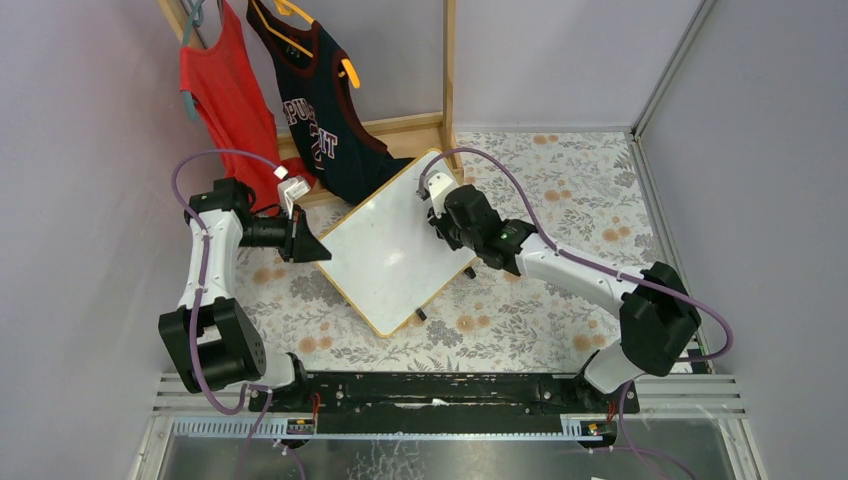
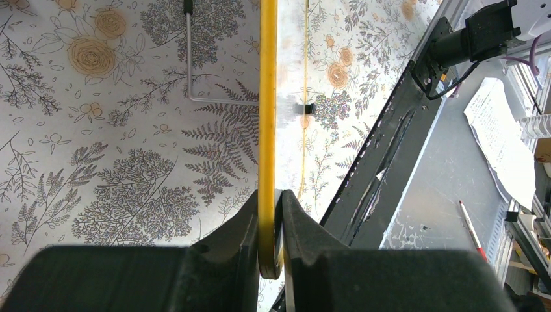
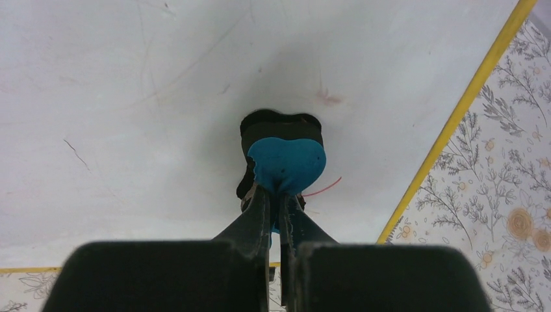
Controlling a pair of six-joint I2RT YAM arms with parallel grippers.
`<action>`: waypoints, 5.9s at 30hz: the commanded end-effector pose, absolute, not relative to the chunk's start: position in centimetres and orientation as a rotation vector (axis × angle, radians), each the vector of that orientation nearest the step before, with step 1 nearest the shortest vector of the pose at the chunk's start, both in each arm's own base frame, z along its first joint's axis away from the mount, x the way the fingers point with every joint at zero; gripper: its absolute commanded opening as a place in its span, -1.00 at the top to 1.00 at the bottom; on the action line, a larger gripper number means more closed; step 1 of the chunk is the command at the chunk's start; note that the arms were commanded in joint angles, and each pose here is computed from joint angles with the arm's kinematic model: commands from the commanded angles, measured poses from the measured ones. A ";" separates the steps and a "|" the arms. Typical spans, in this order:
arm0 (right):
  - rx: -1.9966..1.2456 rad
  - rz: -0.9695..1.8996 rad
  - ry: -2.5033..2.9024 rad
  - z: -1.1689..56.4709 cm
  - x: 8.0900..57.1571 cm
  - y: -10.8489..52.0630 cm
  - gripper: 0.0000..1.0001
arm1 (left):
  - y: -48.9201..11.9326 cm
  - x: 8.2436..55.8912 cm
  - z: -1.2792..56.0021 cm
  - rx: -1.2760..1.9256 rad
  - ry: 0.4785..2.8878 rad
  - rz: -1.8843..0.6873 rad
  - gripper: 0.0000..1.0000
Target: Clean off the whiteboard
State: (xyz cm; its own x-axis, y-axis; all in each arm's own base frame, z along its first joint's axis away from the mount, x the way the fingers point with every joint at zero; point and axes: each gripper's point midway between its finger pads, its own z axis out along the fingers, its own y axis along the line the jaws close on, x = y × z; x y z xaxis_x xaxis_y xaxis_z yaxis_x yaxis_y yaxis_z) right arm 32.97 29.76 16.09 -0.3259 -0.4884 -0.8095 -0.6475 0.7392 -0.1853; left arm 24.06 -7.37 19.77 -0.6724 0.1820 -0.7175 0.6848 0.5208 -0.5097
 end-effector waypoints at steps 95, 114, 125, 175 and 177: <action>-0.864 0.395 1.962 18.0 31.9 33.0 1.00 | -5.4 25.1 19.5 0.738 2.297 -0.862 1.00; -0.712 0.184 2.040 15.6 37.1 25.8 1.00 | -5.2 24.9 19.0 0.749 2.309 -0.849 1.00; -0.857 0.369 2.068 14.3 32.3 30.1 1.00 | -5.3 25.1 19.1 0.739 2.305 -0.858 1.00; -0.983 0.450 2.049 14.4 28.3 36.2 1.00 | -5.7 24.8 19.0 0.739 2.311 -0.862 1.00; -1.025 0.457 2.043 13.9 27.2 37.0 1.00 | -5.7 24.8 18.9 0.738 2.313 -0.864 1.00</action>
